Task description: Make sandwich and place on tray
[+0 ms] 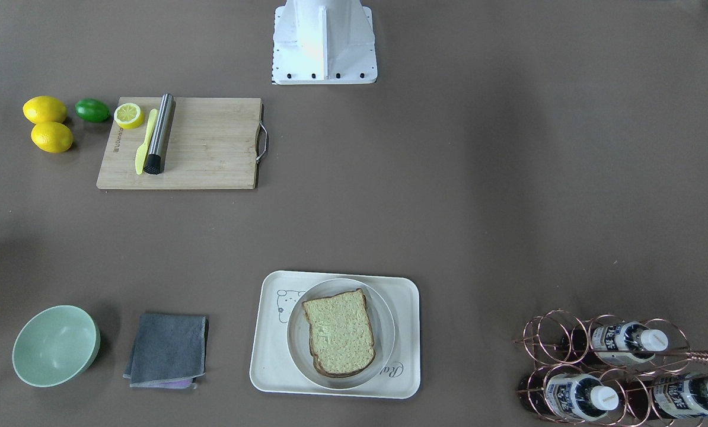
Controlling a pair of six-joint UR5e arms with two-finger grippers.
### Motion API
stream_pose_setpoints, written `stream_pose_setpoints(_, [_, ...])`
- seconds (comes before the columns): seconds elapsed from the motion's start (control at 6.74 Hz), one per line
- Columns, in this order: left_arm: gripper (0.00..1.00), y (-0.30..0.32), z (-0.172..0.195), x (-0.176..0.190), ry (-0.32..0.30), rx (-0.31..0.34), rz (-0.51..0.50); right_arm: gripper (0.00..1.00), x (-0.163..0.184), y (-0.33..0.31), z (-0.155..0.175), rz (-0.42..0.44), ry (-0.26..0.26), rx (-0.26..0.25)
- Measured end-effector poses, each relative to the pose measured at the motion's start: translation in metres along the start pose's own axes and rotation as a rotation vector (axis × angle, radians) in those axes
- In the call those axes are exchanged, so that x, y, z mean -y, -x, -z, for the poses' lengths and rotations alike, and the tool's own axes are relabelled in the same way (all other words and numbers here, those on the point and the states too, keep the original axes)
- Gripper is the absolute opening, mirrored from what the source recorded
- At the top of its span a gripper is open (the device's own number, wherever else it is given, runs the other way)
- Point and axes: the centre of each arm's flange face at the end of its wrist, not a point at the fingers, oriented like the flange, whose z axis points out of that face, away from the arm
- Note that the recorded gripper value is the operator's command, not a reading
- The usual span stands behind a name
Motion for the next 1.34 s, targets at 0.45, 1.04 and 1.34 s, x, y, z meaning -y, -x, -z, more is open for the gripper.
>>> stream_pose_setpoints(0.45, [0.97,-0.005,0.010,0.002,-0.012,0.016,-0.007,1.00,0.000,0.000,0.001,0.001,-0.002,0.000])
stream_pose_setpoints(1.04, [0.97,-0.006,0.016,0.001,-0.024,0.017,-0.010,1.00,0.000,0.001,0.000,-0.005,0.000,0.006])
stream_pose_setpoints(1.34, [0.97,-0.006,0.017,0.001,-0.025,0.017,-0.010,1.00,-0.002,0.001,-0.001,-0.006,0.000,0.011])
